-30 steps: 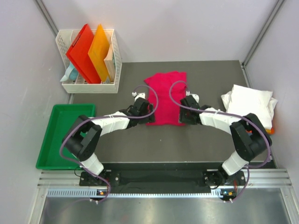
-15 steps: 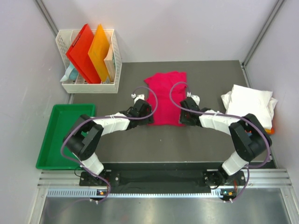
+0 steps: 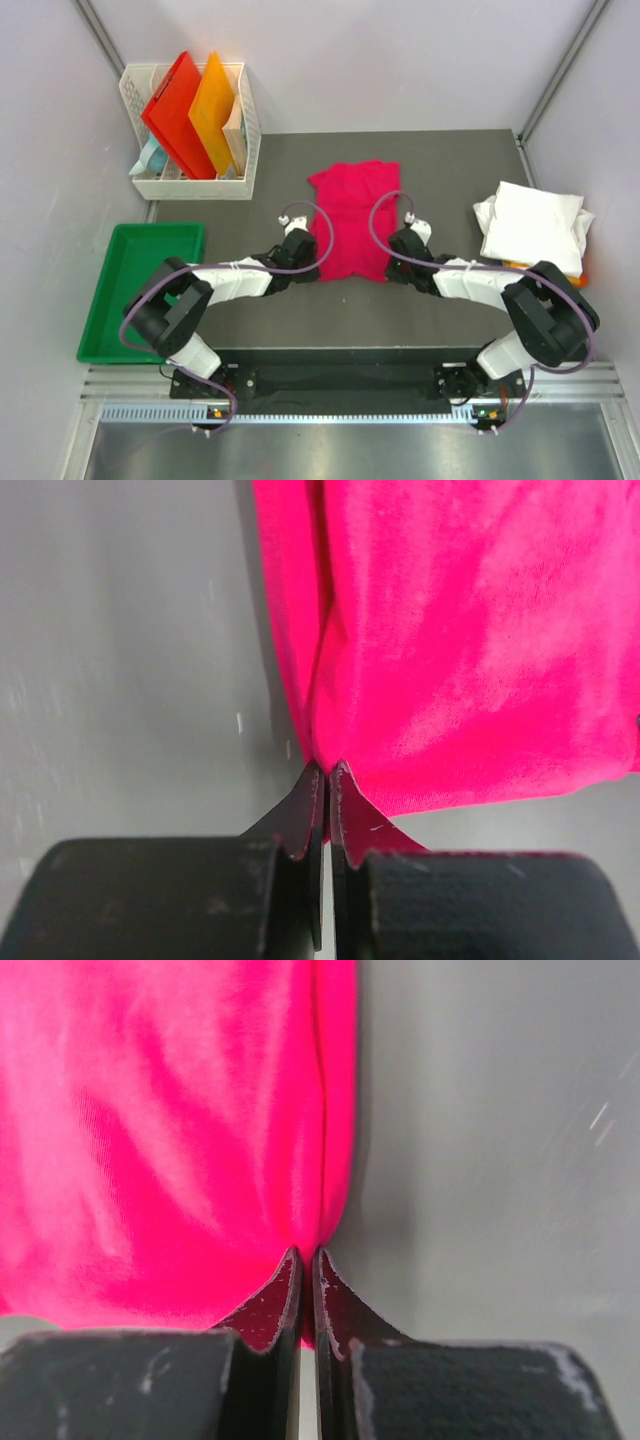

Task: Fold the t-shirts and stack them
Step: Grab one side of the 2/3 rectangular tshirt with both arms, then fold the long partially folded tshirt into a neat square

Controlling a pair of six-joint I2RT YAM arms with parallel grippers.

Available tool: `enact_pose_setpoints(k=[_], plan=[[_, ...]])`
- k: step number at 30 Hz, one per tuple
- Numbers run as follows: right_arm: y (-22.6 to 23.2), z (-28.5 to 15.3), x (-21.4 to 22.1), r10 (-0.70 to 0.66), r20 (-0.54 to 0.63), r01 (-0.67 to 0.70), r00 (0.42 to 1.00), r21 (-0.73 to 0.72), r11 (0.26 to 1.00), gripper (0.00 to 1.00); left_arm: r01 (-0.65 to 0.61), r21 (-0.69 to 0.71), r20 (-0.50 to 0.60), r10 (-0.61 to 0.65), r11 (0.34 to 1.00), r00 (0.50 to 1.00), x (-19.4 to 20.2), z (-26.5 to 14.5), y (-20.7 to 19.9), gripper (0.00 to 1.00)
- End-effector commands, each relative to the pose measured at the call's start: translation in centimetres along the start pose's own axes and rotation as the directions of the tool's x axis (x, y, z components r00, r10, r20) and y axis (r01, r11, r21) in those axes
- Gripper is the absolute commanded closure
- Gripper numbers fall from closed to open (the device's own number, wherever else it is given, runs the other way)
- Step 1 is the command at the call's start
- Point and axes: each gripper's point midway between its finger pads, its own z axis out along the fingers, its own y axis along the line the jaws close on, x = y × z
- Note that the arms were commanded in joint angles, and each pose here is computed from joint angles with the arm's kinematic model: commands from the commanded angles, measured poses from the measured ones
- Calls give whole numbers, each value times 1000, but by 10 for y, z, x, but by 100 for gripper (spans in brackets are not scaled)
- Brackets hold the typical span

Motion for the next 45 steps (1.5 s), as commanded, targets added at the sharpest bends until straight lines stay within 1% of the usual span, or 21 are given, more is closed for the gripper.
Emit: enact_pose_setpoints(k=[1,5,10,12,13,15,16,19,23,24,26,27,29,30,32,33,35,36,38,39,45], plan=[[-47,-35,104,-80,-303,118,950,107,987,100,-37,-43,-117,32,998,993,48,-26,15,100],[-49,-56,126,-77,-327,117,942,103,988,100,-74,-44,-144,67,996,987,73,-45,12,100],[-60,-84,154,-101,-355,147,929,106,983,100,-56,-61,-172,45,997,984,100,-77,16,100],[-63,-94,157,-69,-344,113,936,109,988,100,-14,-49,-153,7,999,988,100,-90,13,100],[-64,-99,164,-86,-346,125,934,92,988,100,-25,-68,-175,13,997,985,109,-97,20,100],[-64,-108,164,-47,-324,79,945,87,993,100,4,-58,-155,-13,998,988,107,-108,19,100],[-62,-112,167,-43,-320,72,946,77,994,100,-11,-72,-168,-1,997,986,113,-114,25,100],[-60,-120,160,-37,-282,58,959,64,996,100,-20,-68,-153,9,997,988,109,-126,27,100],[-43,-128,131,-43,-187,52,981,44,998,100,-68,-31,-91,65,997,994,89,-135,17,100],[-30,-132,112,-37,-125,41,991,28,999,100,-71,-19,-59,70,997,996,77,-138,9,100],[-22,-135,94,-74,-75,76,994,33,997,100,-114,-4,-15,114,993,993,63,-140,0,100],[-10,-139,74,-81,-29,82,996,22,996,100,-120,15,17,120,993,993,49,-144,-12,100],[-4,-139,60,-105,-6,105,994,46,993,100,-170,-3,62,169,986,984,34,-144,-18,100],[5,-143,43,-108,33,106,994,44,993,100,-172,9,93,170,985,981,22,-149,-29,100],[10,-143,30,-127,61,123,990,61,990,100,-197,-22,137,198,980,970,7,-149,-32,100],[15,-146,14,-122,103,116,987,70,991,100,-192,-18,173,192,981,966,-5,-151,-40,100],[16,-145,1,-128,127,116,984,91,989,100,-206,-50,221,212,977,952,-18,-150,-42,100],[15,-146,-13,-119,152,103,981,106,989,100,-195,-36,257,198,980,946,-29,-151,-50,100],[15,-143,-25,-112,175,92,978,117,989,100,-210,-46,276,215,977,937,-38,-147,-54,100],[12,-142,-38,-95,197,69,976,133,989,100,-198,-38,296,200,980,934,-48,-146,-59,100],[-1,-129,-80,-64,253,18,965,180,983,100,-186,-70,319,198,980,927,-90,-121,-64,100]])
